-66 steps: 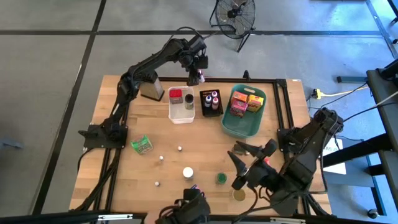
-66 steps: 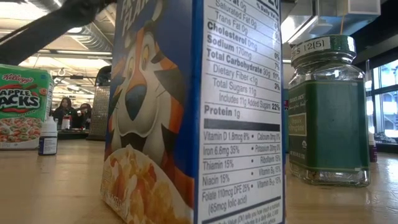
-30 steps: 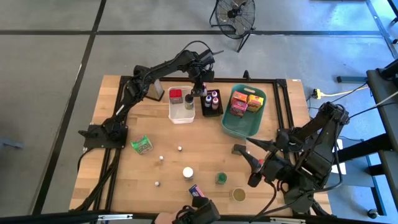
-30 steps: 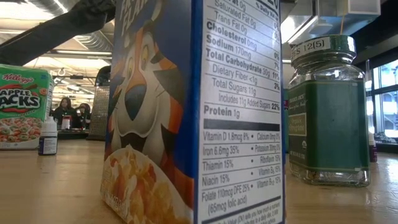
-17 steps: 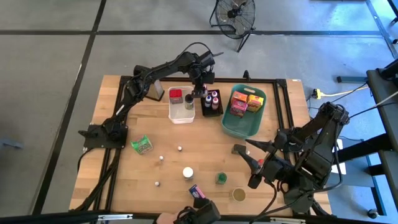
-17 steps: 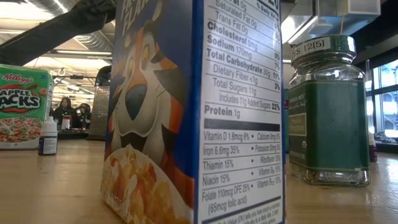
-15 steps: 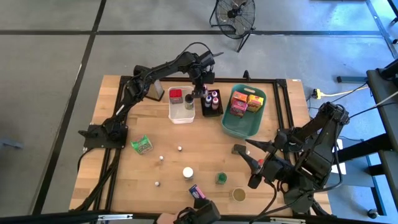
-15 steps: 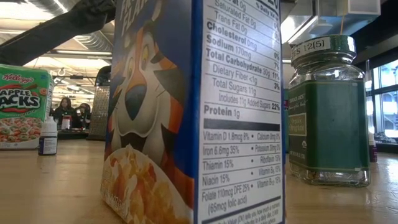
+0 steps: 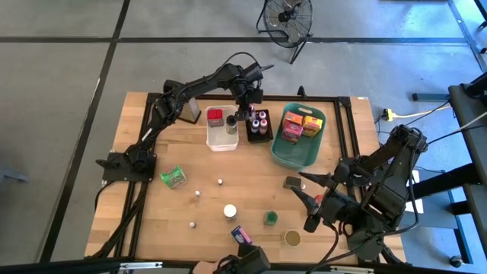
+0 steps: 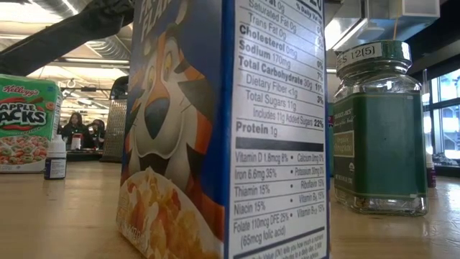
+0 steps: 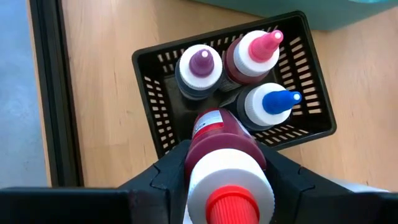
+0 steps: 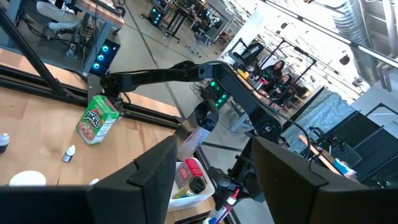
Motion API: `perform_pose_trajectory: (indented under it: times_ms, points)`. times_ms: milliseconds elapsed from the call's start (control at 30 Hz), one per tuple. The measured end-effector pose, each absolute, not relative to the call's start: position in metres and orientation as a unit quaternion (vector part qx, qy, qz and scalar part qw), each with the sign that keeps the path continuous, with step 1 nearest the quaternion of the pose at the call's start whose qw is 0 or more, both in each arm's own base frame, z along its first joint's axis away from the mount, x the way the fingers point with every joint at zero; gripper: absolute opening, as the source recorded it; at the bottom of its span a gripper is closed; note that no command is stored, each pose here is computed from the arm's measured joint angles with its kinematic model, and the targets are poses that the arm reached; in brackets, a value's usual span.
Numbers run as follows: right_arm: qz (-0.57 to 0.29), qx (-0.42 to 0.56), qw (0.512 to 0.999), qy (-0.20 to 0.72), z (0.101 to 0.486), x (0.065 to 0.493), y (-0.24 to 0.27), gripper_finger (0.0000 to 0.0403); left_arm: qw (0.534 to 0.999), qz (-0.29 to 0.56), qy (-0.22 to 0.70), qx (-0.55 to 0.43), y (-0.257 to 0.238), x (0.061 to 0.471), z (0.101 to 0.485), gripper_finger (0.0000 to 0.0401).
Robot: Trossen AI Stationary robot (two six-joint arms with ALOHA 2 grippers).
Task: Pick & Place Kitchen Items
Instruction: Put the large red food coloring bottle into the black bin
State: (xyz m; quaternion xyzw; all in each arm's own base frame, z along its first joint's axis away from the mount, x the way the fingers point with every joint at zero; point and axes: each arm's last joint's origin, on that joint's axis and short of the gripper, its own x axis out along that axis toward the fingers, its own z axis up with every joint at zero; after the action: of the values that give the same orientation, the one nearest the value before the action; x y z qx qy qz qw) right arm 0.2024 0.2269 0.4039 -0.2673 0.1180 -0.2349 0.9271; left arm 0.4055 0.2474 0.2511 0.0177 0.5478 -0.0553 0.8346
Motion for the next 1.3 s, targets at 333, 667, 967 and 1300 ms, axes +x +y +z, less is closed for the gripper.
perform_pose_trajectory:
  times_ms: [333,667,967,1300]
  points:
    - [-0.224,-0.267,0.929,0.124,0.403,0.203,0.227,0.0211,0.830,-0.061,0.554,0.017,0.246,0.405,0.247,0.0145]
    - [-0.224,-0.267,0.929,0.123,0.403,0.203,0.227,0.0211,0.833,-0.064,0.549,0.032,0.248,0.407,0.233,0.0145]
    - [-0.224,-0.269,0.929,0.124,0.403,0.203,0.227,0.0211,0.832,-0.062,0.550,0.039,0.249,0.408,0.233,0.0145]
    - [-0.223,-0.267,0.929,0.124,0.403,0.203,0.227,0.0211,0.826,-0.064,0.559,0.043,0.246,0.414,0.221,0.0145]
